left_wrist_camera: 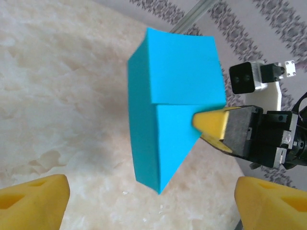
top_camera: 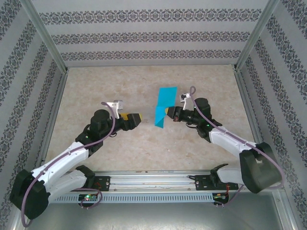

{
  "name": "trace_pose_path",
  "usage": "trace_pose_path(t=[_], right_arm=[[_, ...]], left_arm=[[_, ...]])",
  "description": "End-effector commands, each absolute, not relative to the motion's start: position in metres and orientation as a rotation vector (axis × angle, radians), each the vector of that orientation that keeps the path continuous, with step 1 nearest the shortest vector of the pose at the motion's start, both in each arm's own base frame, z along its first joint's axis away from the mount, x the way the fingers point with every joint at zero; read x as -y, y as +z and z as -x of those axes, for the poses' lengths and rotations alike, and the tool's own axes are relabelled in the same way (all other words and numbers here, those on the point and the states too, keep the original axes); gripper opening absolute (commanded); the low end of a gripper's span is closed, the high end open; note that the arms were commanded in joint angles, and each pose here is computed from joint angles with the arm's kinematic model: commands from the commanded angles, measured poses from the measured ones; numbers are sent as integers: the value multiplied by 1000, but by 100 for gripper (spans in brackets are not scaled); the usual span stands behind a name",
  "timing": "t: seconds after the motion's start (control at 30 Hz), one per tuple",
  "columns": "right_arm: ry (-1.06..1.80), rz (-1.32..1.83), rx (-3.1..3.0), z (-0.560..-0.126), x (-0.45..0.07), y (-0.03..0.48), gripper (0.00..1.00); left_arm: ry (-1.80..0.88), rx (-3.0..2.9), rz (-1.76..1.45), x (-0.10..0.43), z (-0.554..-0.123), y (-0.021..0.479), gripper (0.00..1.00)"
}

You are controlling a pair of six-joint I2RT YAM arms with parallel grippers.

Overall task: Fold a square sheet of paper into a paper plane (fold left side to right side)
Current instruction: Turn over the paper at the center of the table.

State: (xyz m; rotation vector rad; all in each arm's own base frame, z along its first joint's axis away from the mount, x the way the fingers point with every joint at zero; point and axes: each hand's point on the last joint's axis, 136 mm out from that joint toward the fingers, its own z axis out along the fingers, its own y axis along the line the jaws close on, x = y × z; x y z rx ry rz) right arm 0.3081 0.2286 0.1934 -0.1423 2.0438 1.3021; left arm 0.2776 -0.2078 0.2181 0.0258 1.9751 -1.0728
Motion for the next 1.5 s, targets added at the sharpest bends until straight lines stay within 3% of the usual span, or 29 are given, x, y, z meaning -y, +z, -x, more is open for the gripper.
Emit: trace_pose_path(t=[0.0, 0.27, 0.67, 0.9, 1.37, 1.47], right_arm=[[1344, 292, -1846, -303, -226, 244, 0], [1456, 447, -1642, -278, -230, 299, 0], [1569, 562, -1550, -257, -261, 327, 0], [1594, 580, -1549, -256, -272, 327, 0], [1605, 576, -1560, -254, -274, 323, 0], [1603, 567, -1567, -254, -273, 321, 4]], left_arm=[[-1256, -1781, -46, 211, -273, 266, 89], [-1565, -1628, -287, 248, -250, 313, 88], [-1670, -1591, -365, 274, -255, 320, 87], [-1706, -1598, -382, 283, -255, 319, 80], [-1712, -1638, -348, 286, -261, 313, 34], [-1707, -1645, -344, 285, -262, 312, 20]])
